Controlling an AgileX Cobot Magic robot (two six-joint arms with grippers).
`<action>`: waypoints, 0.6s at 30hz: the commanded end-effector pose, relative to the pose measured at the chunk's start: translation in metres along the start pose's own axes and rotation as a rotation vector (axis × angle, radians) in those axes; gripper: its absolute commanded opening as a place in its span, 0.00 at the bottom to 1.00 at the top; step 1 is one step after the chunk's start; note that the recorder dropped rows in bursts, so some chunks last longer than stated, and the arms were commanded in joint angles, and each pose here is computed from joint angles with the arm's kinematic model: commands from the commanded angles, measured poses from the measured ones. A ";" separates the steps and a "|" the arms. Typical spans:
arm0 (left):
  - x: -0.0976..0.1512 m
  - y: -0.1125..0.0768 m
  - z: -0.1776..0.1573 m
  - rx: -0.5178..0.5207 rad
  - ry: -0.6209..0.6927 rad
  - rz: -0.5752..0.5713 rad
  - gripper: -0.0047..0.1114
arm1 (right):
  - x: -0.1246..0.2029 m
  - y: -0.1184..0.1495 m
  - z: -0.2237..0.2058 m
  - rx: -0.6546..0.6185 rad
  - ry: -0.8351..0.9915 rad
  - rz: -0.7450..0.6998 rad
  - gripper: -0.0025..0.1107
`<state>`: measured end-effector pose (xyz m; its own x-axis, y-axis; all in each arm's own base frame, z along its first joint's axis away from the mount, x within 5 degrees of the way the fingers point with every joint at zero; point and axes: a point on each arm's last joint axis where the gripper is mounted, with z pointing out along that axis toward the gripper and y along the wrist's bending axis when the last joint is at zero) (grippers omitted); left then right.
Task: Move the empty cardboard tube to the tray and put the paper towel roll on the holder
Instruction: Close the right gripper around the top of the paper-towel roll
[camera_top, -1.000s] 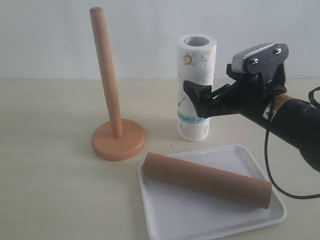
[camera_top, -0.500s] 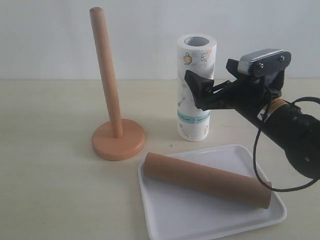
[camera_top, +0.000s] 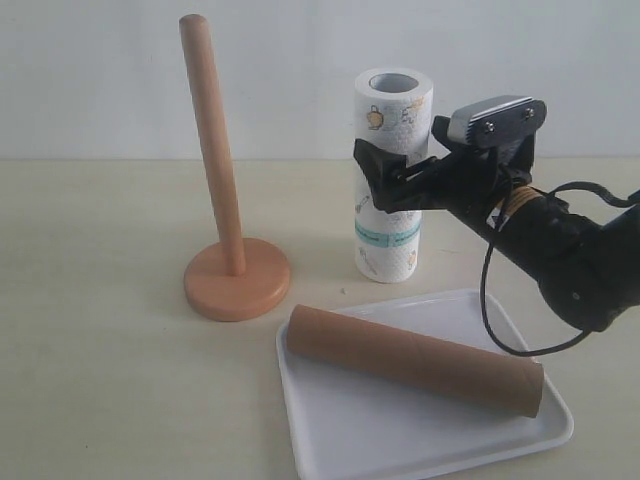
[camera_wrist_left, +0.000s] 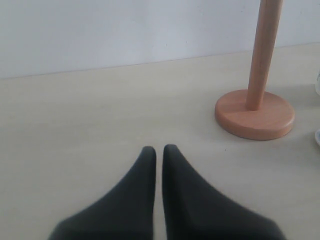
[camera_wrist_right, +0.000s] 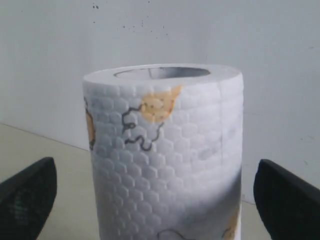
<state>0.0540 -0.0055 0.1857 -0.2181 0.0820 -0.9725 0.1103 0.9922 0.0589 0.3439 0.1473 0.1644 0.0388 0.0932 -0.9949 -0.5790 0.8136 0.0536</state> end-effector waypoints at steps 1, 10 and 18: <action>0.001 0.000 0.000 -0.001 0.000 -0.004 0.08 | 0.005 -0.004 0.006 0.004 0.005 0.000 0.95; 0.001 0.000 0.000 -0.001 0.000 -0.004 0.08 | 0.014 -0.008 0.019 0.000 0.034 -0.007 0.95; 0.001 0.000 0.000 -0.001 0.000 -0.004 0.08 | 0.013 -0.011 0.028 0.005 0.079 -0.024 0.95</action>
<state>0.0540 -0.0055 0.1857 -0.2181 0.0820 -0.9725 0.1103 0.9922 0.0589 0.3695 0.1566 0.1543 0.0069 0.0461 -0.9989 -0.5792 0.8145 0.0336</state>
